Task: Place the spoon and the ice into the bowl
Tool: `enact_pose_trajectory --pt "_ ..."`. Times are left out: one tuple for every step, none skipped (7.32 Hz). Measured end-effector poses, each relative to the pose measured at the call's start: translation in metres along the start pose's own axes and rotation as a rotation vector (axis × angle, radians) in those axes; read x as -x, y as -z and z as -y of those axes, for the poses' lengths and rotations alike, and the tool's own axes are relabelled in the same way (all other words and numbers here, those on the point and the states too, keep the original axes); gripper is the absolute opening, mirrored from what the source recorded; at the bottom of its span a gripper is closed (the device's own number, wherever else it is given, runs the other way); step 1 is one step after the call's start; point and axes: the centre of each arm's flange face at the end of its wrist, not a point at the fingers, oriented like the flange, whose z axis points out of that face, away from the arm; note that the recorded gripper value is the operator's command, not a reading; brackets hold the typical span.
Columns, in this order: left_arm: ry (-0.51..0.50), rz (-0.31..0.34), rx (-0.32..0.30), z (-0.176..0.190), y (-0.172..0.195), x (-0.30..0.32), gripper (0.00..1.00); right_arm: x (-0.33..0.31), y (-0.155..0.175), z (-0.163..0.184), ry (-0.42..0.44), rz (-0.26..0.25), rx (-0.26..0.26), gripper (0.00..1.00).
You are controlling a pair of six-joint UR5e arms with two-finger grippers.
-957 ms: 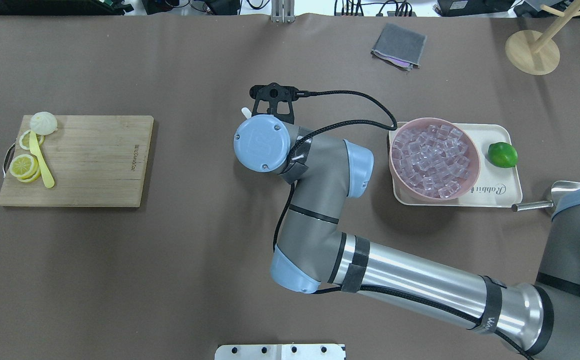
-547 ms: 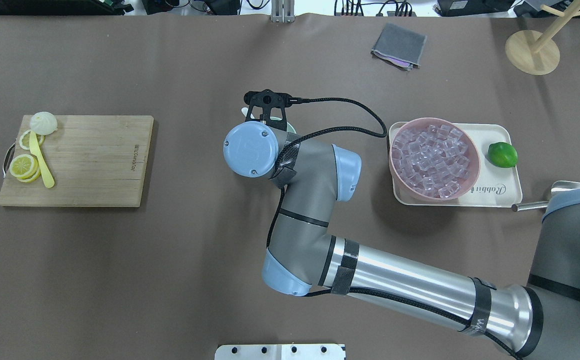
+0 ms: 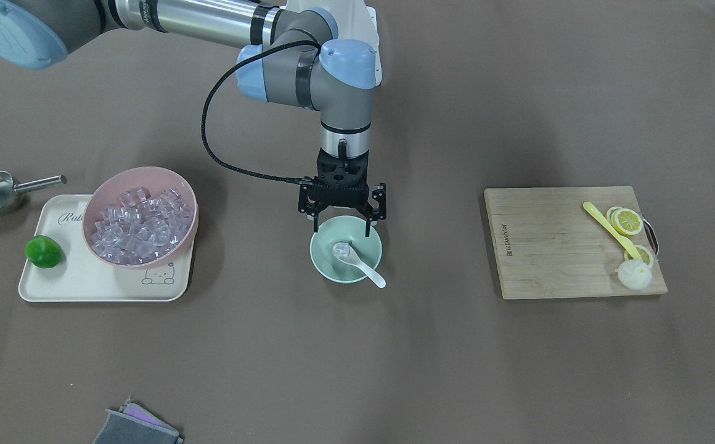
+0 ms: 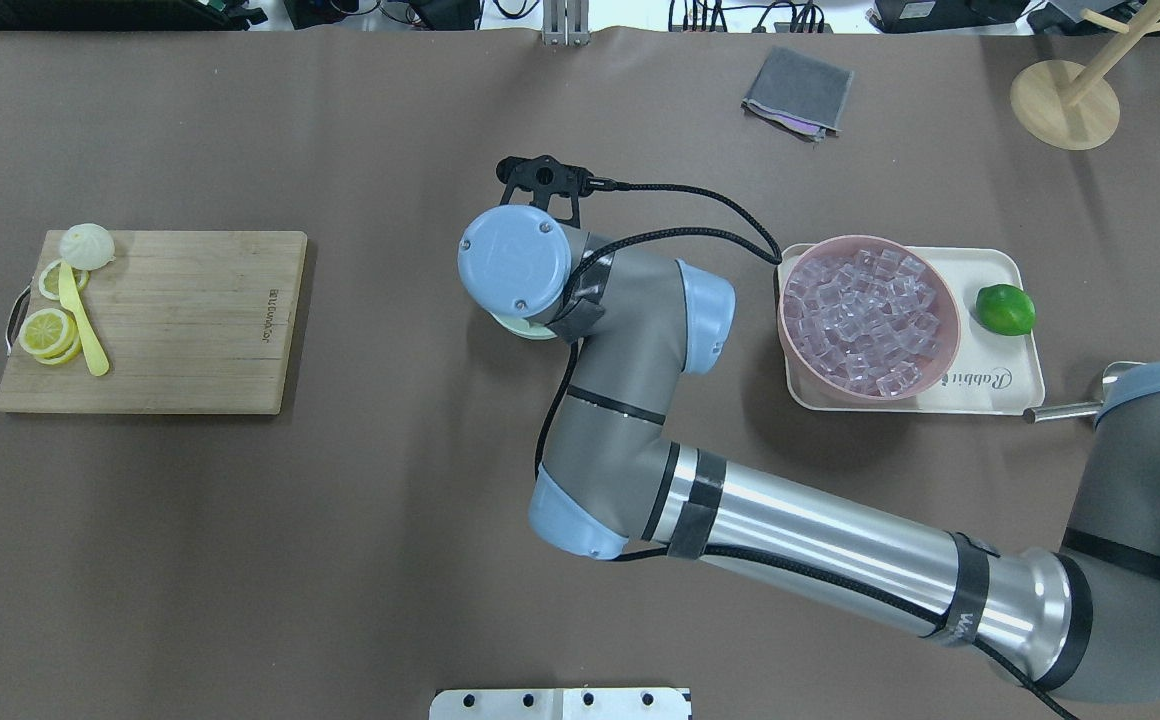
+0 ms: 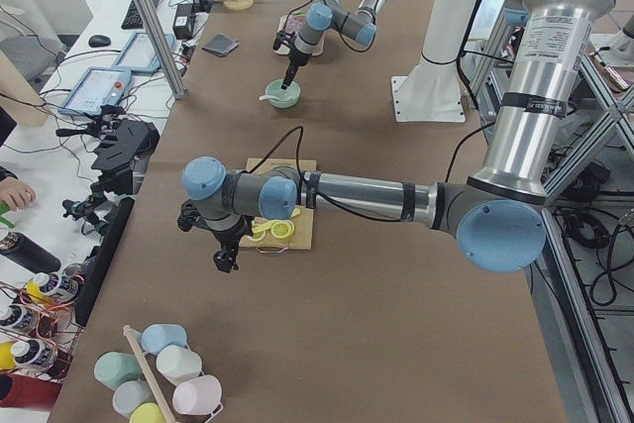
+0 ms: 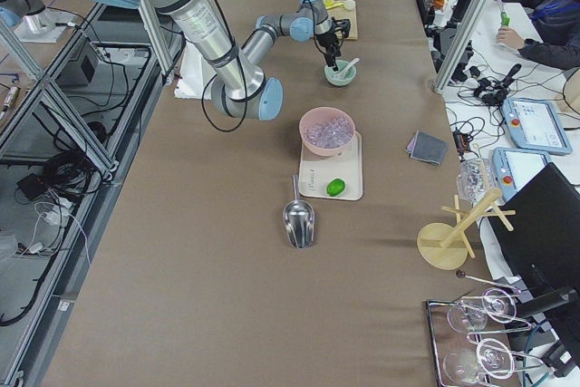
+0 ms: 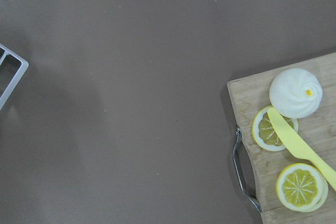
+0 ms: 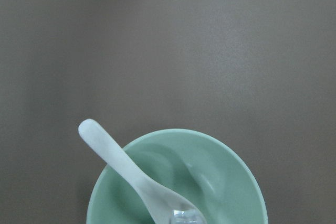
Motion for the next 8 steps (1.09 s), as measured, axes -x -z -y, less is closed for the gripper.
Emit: enact_pose_trajectory --pt "0.028 -0.002 0.015 -0.018 -0.001 0.006 0.99 -0.010 0.006 0.022 -0.027 0.019 0.056 1.00" --pt "0.048 -0.001 0.016 -0.044 0.002 0.011 0.99 -0.027 0.014 0.039 -0.037 0.037 0.087 1.00" --pt "0.063 0.003 0.005 -0.073 0.010 0.014 0.99 -0.052 0.024 0.054 -0.024 0.055 0.110 1.00" --pt "0.072 0.007 -0.008 -0.103 0.017 0.012 0.99 -0.084 0.033 0.072 0.002 0.070 0.137 1.00" --pt "0.079 0.008 -0.014 -0.125 0.021 0.010 0.99 -0.128 0.042 0.092 0.036 0.083 0.161 1.00" --pt "0.084 0.010 -0.016 -0.138 0.024 0.009 0.99 -0.185 0.055 0.114 0.085 0.095 0.179 1.00" --pt "0.088 0.010 -0.017 -0.145 0.024 0.009 0.99 -0.244 0.065 0.134 0.138 0.096 0.185 1.00" --pt "0.091 0.011 -0.016 -0.149 0.024 0.009 0.99 -0.302 0.073 0.147 0.187 0.082 0.179 1.00"
